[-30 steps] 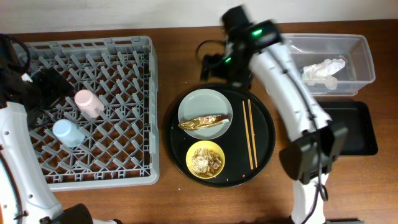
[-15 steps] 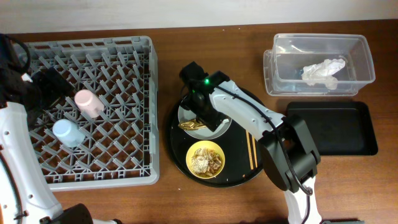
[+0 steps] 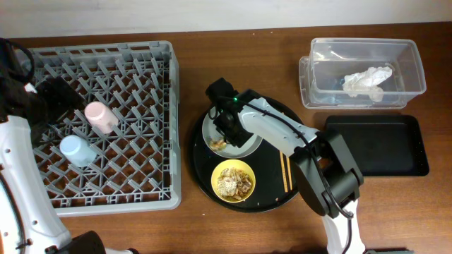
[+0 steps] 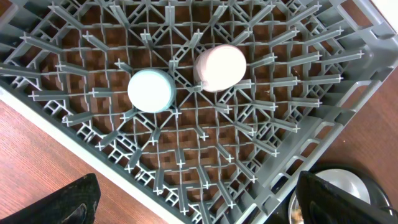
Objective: Sort waste into correct bins and load items into the dishwasher rack
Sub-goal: 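Return the right gripper to the plate and grasp the gold Nescafe stick, then carry the Nescafe stick to the clear bin and release it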
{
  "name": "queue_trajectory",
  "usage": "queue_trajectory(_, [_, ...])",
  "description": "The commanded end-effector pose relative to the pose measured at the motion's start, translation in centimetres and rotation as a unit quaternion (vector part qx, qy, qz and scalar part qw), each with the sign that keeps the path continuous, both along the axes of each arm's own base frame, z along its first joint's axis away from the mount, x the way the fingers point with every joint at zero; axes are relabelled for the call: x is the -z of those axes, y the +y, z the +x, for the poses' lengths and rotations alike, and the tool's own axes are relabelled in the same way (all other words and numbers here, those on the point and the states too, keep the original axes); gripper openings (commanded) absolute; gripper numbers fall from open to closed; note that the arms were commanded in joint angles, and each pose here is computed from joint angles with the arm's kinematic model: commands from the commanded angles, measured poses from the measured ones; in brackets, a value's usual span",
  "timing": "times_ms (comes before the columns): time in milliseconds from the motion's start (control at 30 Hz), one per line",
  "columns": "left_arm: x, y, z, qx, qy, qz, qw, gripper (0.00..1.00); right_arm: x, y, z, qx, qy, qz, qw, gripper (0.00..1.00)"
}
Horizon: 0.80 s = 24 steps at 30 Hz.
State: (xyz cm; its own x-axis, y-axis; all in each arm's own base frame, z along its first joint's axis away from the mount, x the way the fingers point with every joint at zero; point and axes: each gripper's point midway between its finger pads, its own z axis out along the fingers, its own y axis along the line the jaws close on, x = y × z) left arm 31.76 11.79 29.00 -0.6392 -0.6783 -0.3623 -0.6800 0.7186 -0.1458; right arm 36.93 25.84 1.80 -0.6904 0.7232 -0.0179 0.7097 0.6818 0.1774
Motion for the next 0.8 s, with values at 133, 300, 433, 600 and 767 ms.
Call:
queue_trajectory(133, [-0.8, 0.2, -0.1, 0.003, -0.012, 0.007, 1.0, 0.99, -2.8, -0.2, 2.2, -0.017, -0.009, 0.056, 0.998, 0.04])
queue_trajectory(300, [-0.8, 0.2, -0.1, 0.003, -0.012, 0.007, 1.0, 0.99, -10.3, -4.6, 7.1, -0.017, -0.08, 0.094, 0.992, 0.04])
queue_trajectory(433, [-0.8, 0.2, -0.1, 0.003, -0.012, 0.007, 1.0, 0.99, -16.4, -13.3, 10.1, 0.048, -0.124, 0.089, 0.987, 0.04])
queue_trajectory(600, [-0.8, 0.2, -0.1, 0.003, -0.012, 0.007, 1.0, 0.99, -18.1, -23.6, 12.4, 0.12, -0.16, 0.073, 0.977, 0.04])
queue_trajectory(767, [-0.8, 0.2, -0.1, 0.003, -0.012, 0.007, 1.0, 0.99, -17.7, -31.0, 12.7, 0.181, -0.169, 0.057, 0.967, 0.17])
